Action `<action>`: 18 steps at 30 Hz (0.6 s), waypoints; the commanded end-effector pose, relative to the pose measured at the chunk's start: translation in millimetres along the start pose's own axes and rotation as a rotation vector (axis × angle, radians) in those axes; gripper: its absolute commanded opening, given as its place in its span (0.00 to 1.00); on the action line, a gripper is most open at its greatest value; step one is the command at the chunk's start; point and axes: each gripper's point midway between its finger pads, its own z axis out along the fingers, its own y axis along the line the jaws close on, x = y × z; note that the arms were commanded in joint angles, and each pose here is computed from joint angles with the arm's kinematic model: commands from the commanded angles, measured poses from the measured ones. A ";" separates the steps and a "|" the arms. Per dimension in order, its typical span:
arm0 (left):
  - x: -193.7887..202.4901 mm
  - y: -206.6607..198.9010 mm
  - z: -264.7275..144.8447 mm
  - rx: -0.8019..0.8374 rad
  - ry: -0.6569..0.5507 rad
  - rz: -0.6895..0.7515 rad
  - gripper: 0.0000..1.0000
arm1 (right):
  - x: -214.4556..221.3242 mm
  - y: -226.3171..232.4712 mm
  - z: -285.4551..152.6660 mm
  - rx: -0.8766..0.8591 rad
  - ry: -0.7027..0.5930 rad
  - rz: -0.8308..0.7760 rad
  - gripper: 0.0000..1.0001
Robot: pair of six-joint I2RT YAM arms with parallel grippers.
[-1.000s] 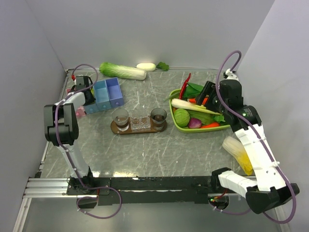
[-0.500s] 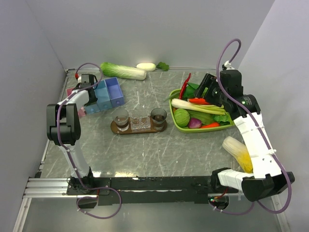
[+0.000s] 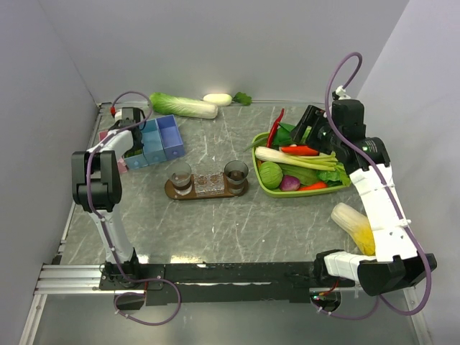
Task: Prepare toiletry sets of a toothbrush and toothpaste on the tray
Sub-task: Pick up the toothpaste from the storage box.
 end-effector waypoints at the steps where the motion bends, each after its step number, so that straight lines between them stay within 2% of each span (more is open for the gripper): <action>1: -1.0 8.0 7.0 -0.055 0.004 0.016 0.37 | -15.5 4.4 -9.9 -0.031 -0.055 0.009 0.80; 18: 52.5 10.0 30.1 -0.054 0.137 0.033 0.42 | -14.0 -3.6 -7.2 -0.014 -0.041 0.032 0.79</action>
